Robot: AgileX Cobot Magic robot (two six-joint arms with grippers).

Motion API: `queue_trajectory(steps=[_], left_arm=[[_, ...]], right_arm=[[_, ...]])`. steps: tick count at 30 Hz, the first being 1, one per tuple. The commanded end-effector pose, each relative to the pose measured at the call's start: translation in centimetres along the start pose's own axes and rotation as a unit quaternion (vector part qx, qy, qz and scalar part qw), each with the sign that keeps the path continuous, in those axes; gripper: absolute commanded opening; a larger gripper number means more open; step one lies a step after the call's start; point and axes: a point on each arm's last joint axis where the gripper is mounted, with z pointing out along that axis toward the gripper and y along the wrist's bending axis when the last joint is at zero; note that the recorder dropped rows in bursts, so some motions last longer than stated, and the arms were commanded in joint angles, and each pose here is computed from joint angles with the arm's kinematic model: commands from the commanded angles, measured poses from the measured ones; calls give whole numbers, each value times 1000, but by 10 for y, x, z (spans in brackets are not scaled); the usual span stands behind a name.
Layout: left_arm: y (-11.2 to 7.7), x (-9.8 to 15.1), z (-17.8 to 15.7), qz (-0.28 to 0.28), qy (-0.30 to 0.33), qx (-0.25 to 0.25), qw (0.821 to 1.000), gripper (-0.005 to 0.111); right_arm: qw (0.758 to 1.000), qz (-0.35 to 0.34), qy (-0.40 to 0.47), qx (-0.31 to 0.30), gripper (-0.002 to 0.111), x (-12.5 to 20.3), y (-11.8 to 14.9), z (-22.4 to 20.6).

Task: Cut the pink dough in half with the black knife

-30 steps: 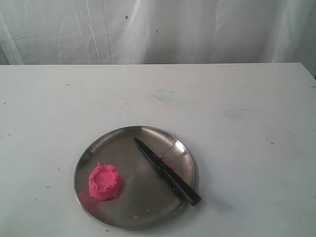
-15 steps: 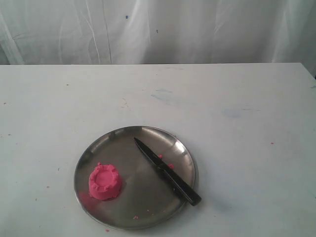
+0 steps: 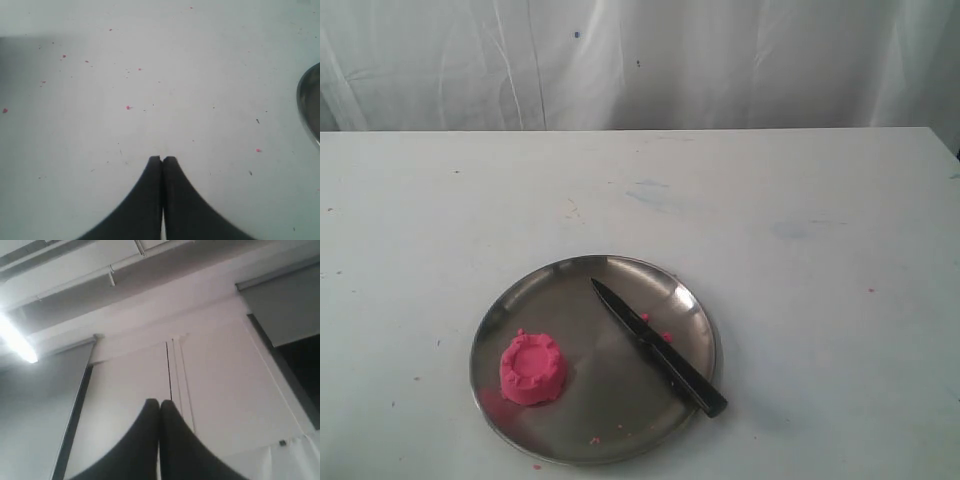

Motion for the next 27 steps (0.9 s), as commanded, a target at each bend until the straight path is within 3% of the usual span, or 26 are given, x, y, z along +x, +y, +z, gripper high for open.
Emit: queue_trajectory(steps=[1, 7, 9, 11, 14, 20, 24, 27], left_arm=[[0, 1, 0, -3, 1, 1, 1000, 0], [0, 1, 0, -3, 1, 1, 1000, 0], [0, 1, 0, -3, 1, 1, 1000, 0], [0, 1, 0, -3, 1, 1, 1000, 0], [0, 1, 0, -3, 1, 1, 1000, 0], [0, 1, 0, -3, 1, 1, 1000, 0], [0, 1, 0, -3, 1, 1, 1000, 0], [0, 1, 0, -3, 1, 1, 1000, 0]], right_arm=[[999, -19, -37, -17, 0, -27, 10, 32], [994, -107, 3, 3, 0, -16, 0, 74], [985, -147, 82, 31, 0, 10, -14, 85], [961, -195, 188, 55, 0, 45, -32, 89], [896, -232, 370, 82, 0, 108, -64, 80], [755, -169, 619, 134, 0, 232, -117, 27], [599, -94, 776, 174, 0, 284, -127, -12], [491, -83, 858, 129, 0, 311, -120, -10]])
